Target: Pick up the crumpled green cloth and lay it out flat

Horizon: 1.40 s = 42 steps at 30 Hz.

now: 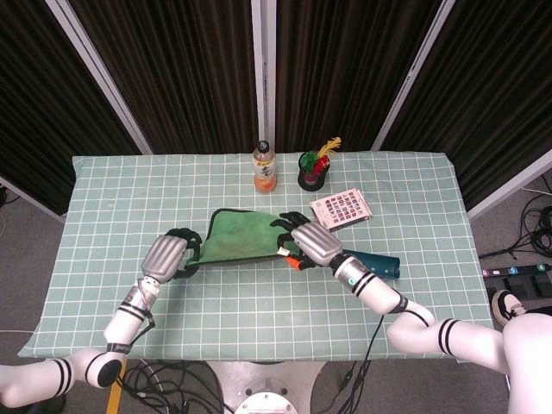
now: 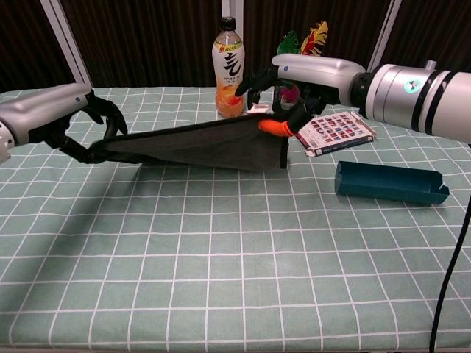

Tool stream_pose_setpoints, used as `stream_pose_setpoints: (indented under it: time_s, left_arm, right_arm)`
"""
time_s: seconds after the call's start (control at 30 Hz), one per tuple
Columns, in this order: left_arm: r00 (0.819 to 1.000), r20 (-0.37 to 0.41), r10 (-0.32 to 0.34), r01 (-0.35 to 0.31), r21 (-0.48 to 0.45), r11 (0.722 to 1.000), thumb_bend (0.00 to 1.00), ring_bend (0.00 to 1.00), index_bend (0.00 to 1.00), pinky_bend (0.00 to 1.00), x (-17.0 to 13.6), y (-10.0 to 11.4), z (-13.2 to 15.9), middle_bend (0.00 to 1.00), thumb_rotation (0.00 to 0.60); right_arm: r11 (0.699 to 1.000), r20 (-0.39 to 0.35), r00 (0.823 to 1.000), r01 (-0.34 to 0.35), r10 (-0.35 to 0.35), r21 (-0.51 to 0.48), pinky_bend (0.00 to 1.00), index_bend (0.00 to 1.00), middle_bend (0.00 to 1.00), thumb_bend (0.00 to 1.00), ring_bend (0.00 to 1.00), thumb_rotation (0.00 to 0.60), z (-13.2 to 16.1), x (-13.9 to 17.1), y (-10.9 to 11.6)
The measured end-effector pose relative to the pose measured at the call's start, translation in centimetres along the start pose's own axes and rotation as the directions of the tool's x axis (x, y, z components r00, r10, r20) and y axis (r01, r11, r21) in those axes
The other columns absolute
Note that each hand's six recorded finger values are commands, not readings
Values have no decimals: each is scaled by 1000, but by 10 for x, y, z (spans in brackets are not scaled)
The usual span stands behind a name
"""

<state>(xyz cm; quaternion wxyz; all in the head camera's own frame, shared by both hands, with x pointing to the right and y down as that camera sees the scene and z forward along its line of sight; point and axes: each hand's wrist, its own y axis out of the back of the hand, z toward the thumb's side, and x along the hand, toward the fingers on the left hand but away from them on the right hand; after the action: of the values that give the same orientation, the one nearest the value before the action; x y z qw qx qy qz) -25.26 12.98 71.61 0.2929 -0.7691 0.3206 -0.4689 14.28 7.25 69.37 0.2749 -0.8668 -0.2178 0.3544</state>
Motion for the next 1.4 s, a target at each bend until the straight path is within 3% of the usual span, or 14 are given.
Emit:
stream_pose_setpoints:
  time_s: [0.33, 0.67, 0.8, 0.9, 0.97, 1.03, 1.13, 1.27, 1.4]
  left_arm:
    - [997, 27, -77, 76, 34, 997, 503, 278, 782, 275, -32, -19, 3, 452, 600]
    - [992, 30, -121, 118, 66, 991, 473, 278, 758, 275, -42, -31, 3, 443, 600]
    - [988, 28, -152, 149, 87, 985, 349, 278, 625, 275, -44, -37, 3, 414, 600]
    - [984, 25, -175, 171, 110, 979, 218, 278, 504, 274, -45, -41, 3, 389, 600]
    - [981, 23, -192, 188, 125, 974, 158, 278, 428, 274, -46, -44, 4, 369, 600]
    - [976, 20, -217, 212, 140, 967, 89, 277, 327, 273, -48, -47, 5, 334, 600]
    - [970, 16, -243, 238, 154, 959, 27, 256, 253, 270, -50, -48, 7, 286, 600]
    - [967, 15, -253, 248, 149, 957, 0, 223, 204, 266, -53, -47, 9, 216, 588]
    - [976, 14, -218, 215, 124, 969, 0, 209, 190, 265, -53, -37, 10, 190, 580]
  right_arm:
    - [998, -8, 998, -62, 62, -5, 0, 589, 135, 411, 0, 600, -5, 25, -22]
    - [993, -24, 993, -114, 114, 12, 0, 578, 134, 408, 0, 599, -4, 36, -49]
    - [992, -21, 992, -126, 127, 33, 0, 502, 109, 254, 0, 569, -5, 38, -57]
    - [988, -16, 989, -144, 145, 49, 0, 416, 86, 69, 0, 498, -6, 40, -66]
    - [986, -14, 987, -156, 157, 61, 0, 369, 73, 7, 0, 445, -5, 42, -72]
    - [983, -14, 985, -169, 171, 75, 0, 314, 55, 0, 0, 391, -5, 44, -79]
    - [978, -14, 982, -188, 190, 93, 0, 257, 36, 0, 0, 338, -4, 47, -88]
    - [980, -16, 985, -172, 174, 100, 0, 218, 19, 0, 0, 308, -3, 49, -86]
    - [986, -19, 991, -129, 131, 108, 0, 200, 17, 0, 0, 295, -2, 51, -73]
